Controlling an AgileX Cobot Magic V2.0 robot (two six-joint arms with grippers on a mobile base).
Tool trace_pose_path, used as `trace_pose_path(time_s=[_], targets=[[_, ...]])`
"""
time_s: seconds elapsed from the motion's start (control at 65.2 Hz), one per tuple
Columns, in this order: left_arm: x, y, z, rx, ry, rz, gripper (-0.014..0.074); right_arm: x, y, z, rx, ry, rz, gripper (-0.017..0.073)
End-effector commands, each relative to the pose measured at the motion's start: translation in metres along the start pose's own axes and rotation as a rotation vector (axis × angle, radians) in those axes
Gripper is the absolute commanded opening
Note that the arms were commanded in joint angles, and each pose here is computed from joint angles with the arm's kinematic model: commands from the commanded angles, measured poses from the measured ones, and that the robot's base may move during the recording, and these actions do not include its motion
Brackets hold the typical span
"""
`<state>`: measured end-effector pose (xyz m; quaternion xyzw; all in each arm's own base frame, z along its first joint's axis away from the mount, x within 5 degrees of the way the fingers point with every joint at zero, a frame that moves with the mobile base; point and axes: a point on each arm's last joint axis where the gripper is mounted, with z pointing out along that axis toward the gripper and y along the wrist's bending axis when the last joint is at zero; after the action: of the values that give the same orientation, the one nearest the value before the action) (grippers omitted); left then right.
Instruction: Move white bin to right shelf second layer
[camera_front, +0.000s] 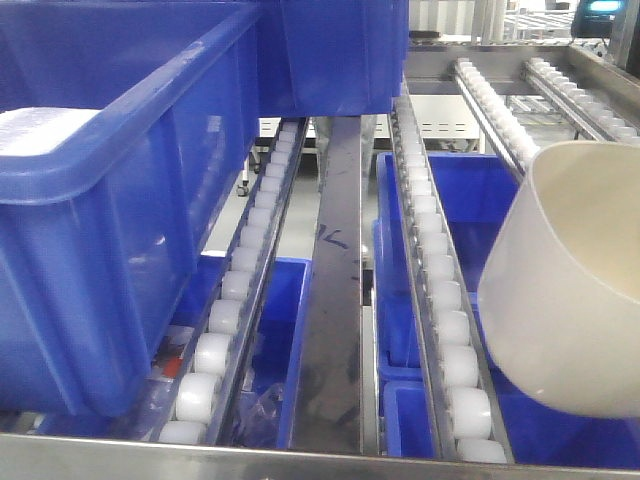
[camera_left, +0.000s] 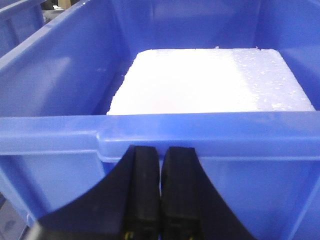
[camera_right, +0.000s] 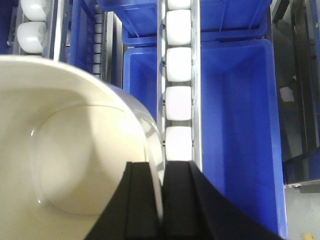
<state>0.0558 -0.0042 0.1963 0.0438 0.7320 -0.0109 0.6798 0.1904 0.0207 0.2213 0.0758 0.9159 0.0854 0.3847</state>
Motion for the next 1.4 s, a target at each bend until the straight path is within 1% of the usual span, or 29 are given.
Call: trace_pose_path(time_s=[0.0,0.046,0.061,0.077,0.123,0.153,0.199,0.353,0.491,0.736,0.813,0.874,0.966,1.043,1.058,1.104,1.227,1.38], targets=[[0.004,0.000,0.001,0.003,-0.065,-0.005,0.0085,-0.018,0.004,-0.006,-0.024,-0.120,0.019,0.0212],[0.004,0.000,0.001,0.003,-0.065,-0.005,0.0085,-0.018,0.004,-0.006,-0.025,-0.117,0.023,0.0312],[0.004,0.000,0.001,0.003,-0.065,-0.005,0.0085,-0.018,0.004,-0.006,-0.025,-0.116,0.023,0.0326],[0.004,0.000,0.001,0.003,-0.065,-0.005,0.0085,-0.018,0.004,-0.006,-0.025,-0.116,0.026,0.0367],[0.004,0.000,0.001,0.003,-0.065,-0.005,0.0085,-0.018,0.004,-0.006,-0.026,-0.107,0.032,0.0445],[0.004,0.000,0.001,0.003,-0.065,-0.005,0.0085,-0.017,0.004,-0.006,-0.026,-0.095,0.039,0.0470],[0.004,0.000,0.001,0.003,-0.065,-0.005,0.0085,-0.016,0.004,-0.006,-0.028,-0.083,0.050,0.0483],[0.004,0.000,0.001,0.003,-0.065,-0.005,0.0085,-0.015,0.004,-0.008,-0.030,-0.077,0.054,0.0429],[0.004,0.000,0.001,0.003,-0.065,-0.005,0.0085,-0.017,0.006,-0.020,-0.044,-0.123,0.050,0.0367],[0.004,0.000,0.001,0.003,-0.065,-0.005,0.0085,-0.016,0.007,-0.052,-0.073,-0.197,0.010,0.0351],[0.004,0.000,0.001,0.003,-0.065,-0.005,0.0085,-0.012,0.007,-0.065,-0.076,-0.211,-0.018,0.0330],[0.004,0.000,0.001,0.003,-0.065,-0.005,0.0085,-0.008,0.006,-0.073,-0.076,-0.211,-0.052,0.0276],[0.004,0.000,0.001,0.003,-0.065,-0.005,0.0085,-0.002,0.005,-0.086,-0.071,-0.221,-0.119,0.0150],[0.004,0.000,0.001,0.003,-0.065,-0.005,0.0085,0.004,0.004,-0.096,-0.059,-0.215,-0.185,0.0050],[0.004,0.000,0.001,0.003,-0.065,-0.005,0.0085,0.005,0.003,-0.097,-0.060,-0.215,-0.186,0.0039],[0.004,0.000,0.001,0.003,-0.065,-0.005,0.0085,0.008,0.003,-0.103,-0.060,-0.222,-0.202,0.0057],[0.004,0.000,0.001,0.003,-0.065,-0.005,0.0085,0.015,0.002,-0.119,-0.068,-0.268,-0.228,0.0057],[0.004,0.000,0.001,0.003,-0.065,-0.005,0.0085,0.022,0.000,-0.144,-0.088,-0.409,-0.236,0.0057]])
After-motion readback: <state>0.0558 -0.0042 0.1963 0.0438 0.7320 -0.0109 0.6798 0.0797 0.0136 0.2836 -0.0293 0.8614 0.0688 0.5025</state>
